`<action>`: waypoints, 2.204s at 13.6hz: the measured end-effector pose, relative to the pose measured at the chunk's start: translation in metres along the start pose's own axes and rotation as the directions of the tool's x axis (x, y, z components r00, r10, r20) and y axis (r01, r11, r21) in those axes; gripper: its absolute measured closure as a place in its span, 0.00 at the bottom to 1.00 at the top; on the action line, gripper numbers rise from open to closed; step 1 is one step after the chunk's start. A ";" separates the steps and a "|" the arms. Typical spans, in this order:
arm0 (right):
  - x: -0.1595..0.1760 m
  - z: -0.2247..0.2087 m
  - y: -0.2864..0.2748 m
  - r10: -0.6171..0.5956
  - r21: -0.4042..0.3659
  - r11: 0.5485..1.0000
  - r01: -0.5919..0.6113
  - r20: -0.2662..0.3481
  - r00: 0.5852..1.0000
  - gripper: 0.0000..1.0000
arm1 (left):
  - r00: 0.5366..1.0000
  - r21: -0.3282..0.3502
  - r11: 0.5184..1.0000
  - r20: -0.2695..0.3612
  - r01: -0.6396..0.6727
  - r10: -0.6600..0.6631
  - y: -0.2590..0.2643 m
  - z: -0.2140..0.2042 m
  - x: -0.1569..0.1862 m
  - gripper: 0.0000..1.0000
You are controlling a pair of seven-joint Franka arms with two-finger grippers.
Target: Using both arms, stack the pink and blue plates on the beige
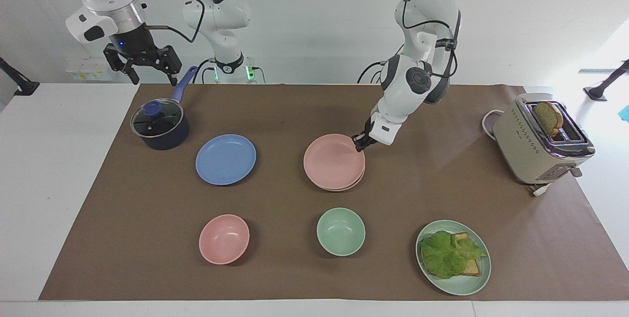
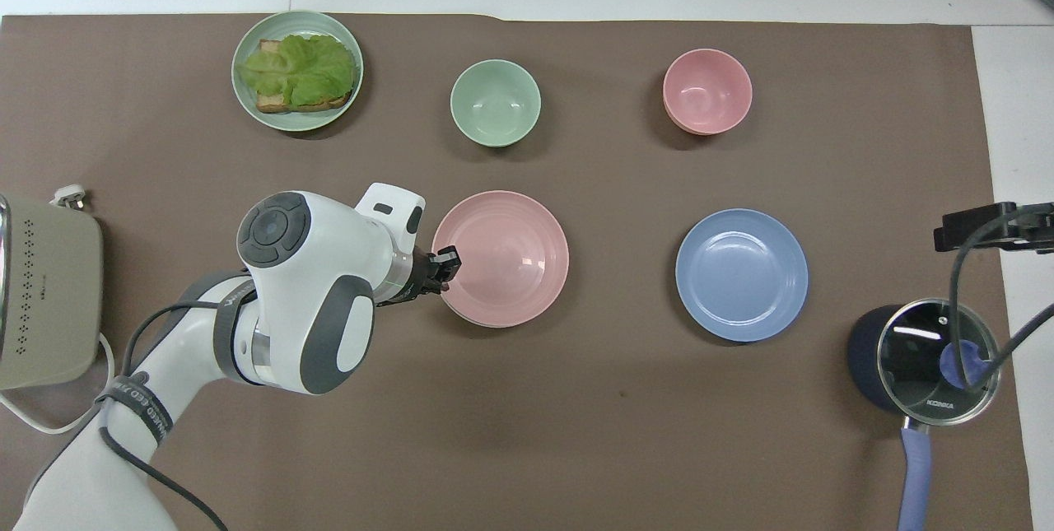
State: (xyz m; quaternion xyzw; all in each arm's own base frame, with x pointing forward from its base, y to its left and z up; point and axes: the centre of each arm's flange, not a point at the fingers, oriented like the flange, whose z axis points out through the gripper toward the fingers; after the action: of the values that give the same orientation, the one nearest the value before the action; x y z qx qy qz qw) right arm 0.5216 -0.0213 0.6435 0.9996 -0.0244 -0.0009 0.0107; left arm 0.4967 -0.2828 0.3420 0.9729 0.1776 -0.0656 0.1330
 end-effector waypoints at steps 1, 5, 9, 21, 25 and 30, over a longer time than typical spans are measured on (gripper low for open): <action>0.000 0.000 0.000 0.000 0.000 1.000 0.000 0.000 1.000 0.00 | 1.000 0.000 1.000 -0.001 0.001 -0.001 0.000 0.000 0.001 0.78; 0.000 0.000 0.000 0.000 0.000 1.000 0.000 0.000 1.000 0.00 | 1.000 -0.006 1.000 -0.008 0.012 -0.012 -0.003 -0.005 0.007 0.32; 0.000 0.000 0.000 0.000 0.000 1.000 0.000 0.001 1.000 0.00 | 0.999 0.057 0.998 -0.029 -0.011 0.013 -0.026 -0.068 0.053 0.00; 0.000 0.001 0.002 0.003 0.000 1.000 -0.003 0.002 1.000 0.00 | 0.935 0.272 0.903 -0.031 -0.332 0.354 -0.123 -0.291 0.118 0.00; 0.001 0.004 0.004 0.007 0.000 1.000 -0.007 -0.003 1.000 0.00 | 0.923 0.269 0.899 -0.079 -0.345 0.377 -0.122 -0.337 0.095 0.00; 0.011 0.033 -0.001 0.000 0.006 1.000 0.000 -0.048 0.999 0.00 | 0.921 0.268 0.900 -0.092 -0.343 0.379 -0.124 -0.354 0.080 0.00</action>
State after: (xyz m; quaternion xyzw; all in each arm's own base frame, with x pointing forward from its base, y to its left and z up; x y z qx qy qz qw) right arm 0.5329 -0.0218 0.6110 0.9994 -0.0241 0.0232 0.0083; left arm 0.5545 -0.0444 0.6373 0.9999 -0.0066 0.0078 0.0078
